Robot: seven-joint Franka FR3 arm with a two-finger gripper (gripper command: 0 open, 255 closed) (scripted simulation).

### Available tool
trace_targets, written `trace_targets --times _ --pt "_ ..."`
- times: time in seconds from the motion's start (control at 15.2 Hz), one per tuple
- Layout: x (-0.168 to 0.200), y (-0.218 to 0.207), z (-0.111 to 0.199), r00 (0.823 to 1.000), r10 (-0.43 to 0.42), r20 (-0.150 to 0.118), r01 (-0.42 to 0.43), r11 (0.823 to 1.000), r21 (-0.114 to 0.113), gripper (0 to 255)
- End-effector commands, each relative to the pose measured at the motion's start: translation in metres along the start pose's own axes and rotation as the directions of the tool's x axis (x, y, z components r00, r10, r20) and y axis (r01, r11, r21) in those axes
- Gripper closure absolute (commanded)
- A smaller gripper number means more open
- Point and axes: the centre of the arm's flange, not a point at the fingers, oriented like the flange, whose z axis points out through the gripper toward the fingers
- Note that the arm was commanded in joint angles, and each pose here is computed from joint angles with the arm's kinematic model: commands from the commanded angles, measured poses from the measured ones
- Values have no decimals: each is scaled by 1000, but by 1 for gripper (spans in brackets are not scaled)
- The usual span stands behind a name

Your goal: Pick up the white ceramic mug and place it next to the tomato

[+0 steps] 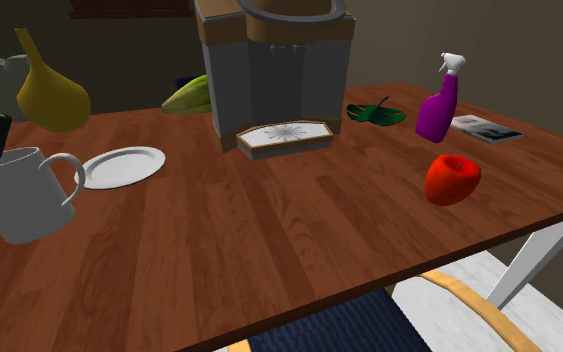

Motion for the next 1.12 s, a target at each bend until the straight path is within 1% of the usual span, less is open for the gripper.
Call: trace_targets --times 0.0,0.86,1.06 --pt "2 0 11 1000 0 -1 0 1000 0 255" --pt "14 -2 80 1000 0 -1 0 1000 0 255" --pt "14 -2 80 1000 0 -1 0 1000 0 255"
